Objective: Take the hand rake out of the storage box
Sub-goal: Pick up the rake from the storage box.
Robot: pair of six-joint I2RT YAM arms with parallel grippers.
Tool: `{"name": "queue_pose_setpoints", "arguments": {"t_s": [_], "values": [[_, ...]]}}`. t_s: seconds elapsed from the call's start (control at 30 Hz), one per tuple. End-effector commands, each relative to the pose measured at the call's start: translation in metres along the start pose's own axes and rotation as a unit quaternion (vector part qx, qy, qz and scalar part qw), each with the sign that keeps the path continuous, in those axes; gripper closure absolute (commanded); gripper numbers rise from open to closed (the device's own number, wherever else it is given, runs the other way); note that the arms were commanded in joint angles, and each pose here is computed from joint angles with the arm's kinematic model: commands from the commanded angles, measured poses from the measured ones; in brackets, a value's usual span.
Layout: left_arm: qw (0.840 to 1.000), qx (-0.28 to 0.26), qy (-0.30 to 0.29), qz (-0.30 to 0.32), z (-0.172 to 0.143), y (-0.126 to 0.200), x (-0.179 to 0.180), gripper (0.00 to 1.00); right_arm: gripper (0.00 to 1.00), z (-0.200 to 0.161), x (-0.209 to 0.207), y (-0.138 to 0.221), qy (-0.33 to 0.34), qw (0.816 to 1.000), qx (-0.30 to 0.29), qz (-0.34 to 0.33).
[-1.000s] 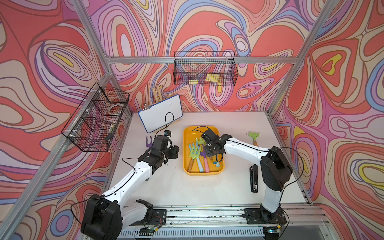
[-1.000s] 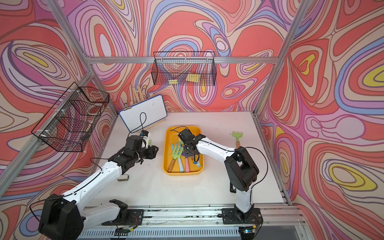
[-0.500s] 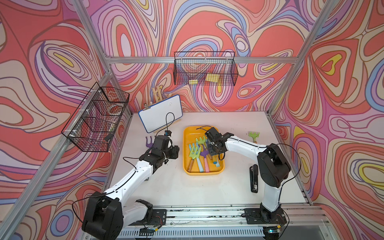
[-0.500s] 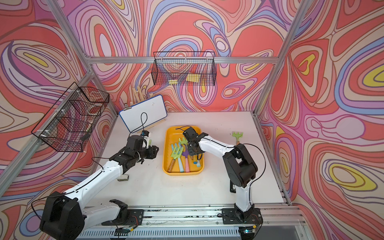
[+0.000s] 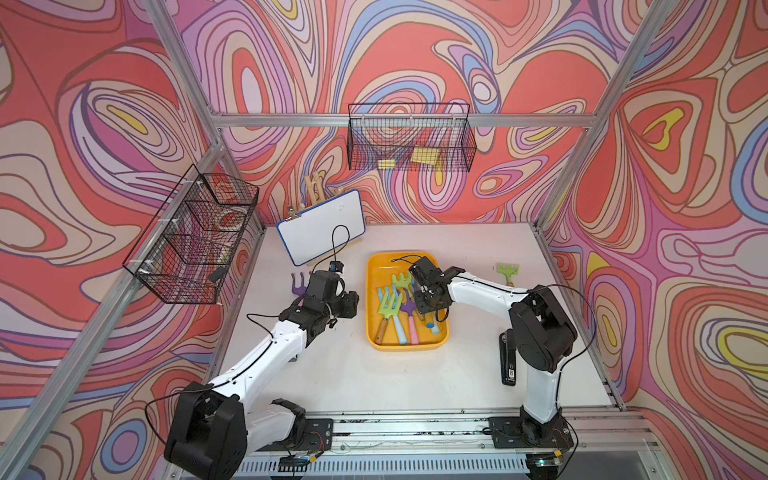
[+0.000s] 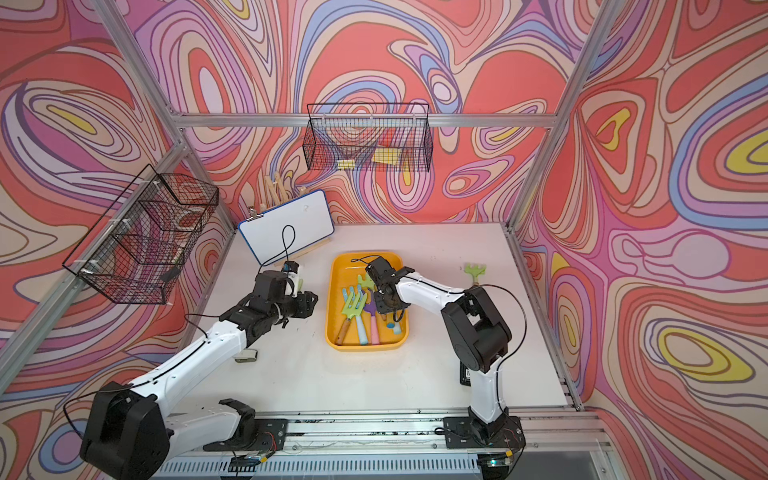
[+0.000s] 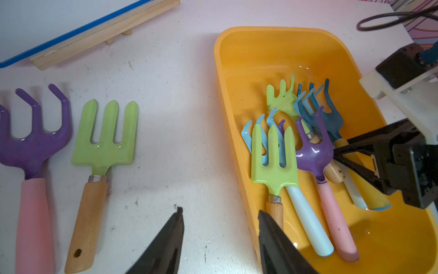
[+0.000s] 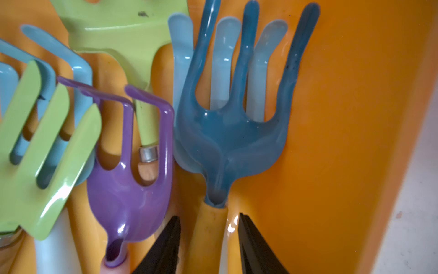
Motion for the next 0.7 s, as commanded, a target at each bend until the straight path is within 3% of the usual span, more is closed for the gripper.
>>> {"name": "queue_pose_setpoints", "arguments": {"t_s": [0.0, 0.33, 0.67], "values": [[1.0, 0.001, -0.002, -0.005, -0.002, -0.001, -0.001, 0.45, 0.56, -0.008, 0.0, -0.011, -0.004, 1.0, 0.024, 0.0], [1.0, -0.005, -0.001, -0.008, -0.001, 0.004, -0.002, 0.45, 0.7, -0.006, -0.001, -0.006, -0.007, 1.0, 0.025, -0.003], [1.0, -0.002, -0.001, -0.009, -0.002, 0.002, -0.002, 0.45, 0.75, 0.006, -0.008, 0.023, -0.014, 1.0, -0.009, -0.017]]}}
Point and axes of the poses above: each gripper's point midway between its finger pads, its own y axis back along the fingers, its own x axis along the line the jaws close on, z = x × y, the point moved 3 cm from there along y, back along the fingers, and after that the axes turned 10 degrees about y, right-handed, at the moved point
